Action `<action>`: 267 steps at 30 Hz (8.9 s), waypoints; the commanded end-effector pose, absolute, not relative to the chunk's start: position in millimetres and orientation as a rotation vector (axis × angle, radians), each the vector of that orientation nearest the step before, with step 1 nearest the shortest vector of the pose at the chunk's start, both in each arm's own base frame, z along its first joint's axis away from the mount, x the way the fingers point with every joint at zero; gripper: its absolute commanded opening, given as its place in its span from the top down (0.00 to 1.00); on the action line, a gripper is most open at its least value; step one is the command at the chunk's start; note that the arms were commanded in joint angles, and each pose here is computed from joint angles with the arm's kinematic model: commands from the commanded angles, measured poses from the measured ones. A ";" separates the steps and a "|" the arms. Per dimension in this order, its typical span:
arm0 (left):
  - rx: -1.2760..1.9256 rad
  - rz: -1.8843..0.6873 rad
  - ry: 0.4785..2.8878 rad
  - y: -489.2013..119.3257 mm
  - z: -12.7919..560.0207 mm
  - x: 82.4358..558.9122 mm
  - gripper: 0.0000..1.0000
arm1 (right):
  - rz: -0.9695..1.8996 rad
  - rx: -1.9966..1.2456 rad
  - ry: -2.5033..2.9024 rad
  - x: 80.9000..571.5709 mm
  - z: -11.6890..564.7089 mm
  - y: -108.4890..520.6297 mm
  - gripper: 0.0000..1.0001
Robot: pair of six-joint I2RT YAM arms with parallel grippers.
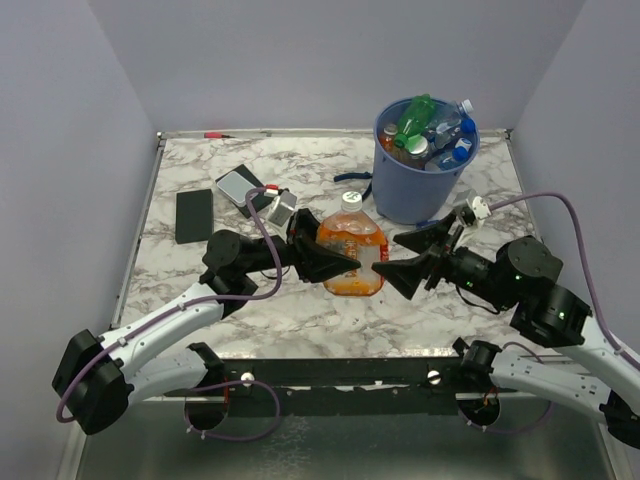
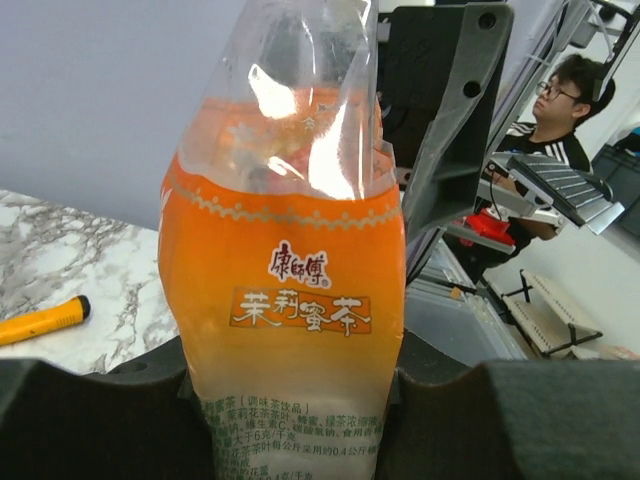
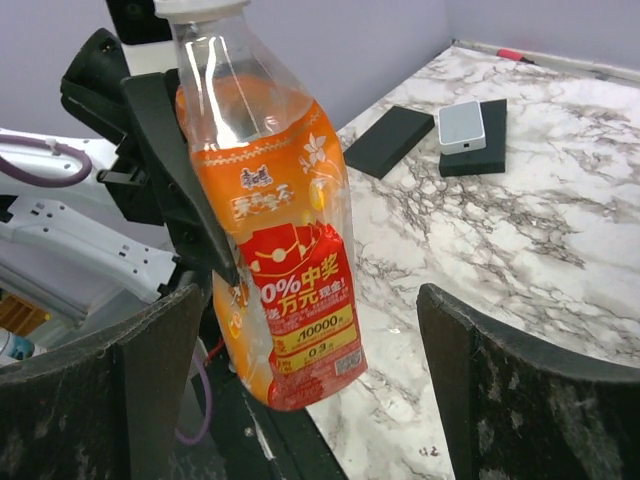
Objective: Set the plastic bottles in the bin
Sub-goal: Place the plastic bottle in the trash bin, then reset both arms
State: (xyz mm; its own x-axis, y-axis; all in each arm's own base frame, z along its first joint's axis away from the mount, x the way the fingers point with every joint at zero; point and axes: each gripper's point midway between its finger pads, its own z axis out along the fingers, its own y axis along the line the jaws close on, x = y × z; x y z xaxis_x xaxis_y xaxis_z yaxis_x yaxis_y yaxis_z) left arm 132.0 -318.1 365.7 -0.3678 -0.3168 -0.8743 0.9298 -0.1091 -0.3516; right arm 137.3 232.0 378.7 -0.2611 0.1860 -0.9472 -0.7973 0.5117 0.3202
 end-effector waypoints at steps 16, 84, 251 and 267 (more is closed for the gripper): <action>0.723 -1.676 1.091 -310.5 383.6 122.2 0.06 | 1.174 -0.338 1.427 163.7 415.0 263.2 0.66; 0.060 -0.408 1.611 -179.1 272.7 279.2 0.01 | 0.300 0.479 1.917 446.2 351.2 37.9 0.32; 0.106 -0.423 1.676 -194.8 252.0 283.2 0.01 | 0.358 0.827 1.628 317.4 266.0 -5.7 0.36; 0.097 -0.386 1.670 -188.2 253.3 284.5 0.01 | 0.418 0.757 1.677 386.5 243.7 8.7 0.39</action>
State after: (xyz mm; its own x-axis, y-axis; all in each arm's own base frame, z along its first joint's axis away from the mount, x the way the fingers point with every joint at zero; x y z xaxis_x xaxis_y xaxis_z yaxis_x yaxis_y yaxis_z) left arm 284.5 -187.9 238.0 -0.1677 -0.1436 -0.9753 0.2829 0.9407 -0.1871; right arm 370.1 6.9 217.7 -0.1467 0.6960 -0.7029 0.3428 0.7024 0.6238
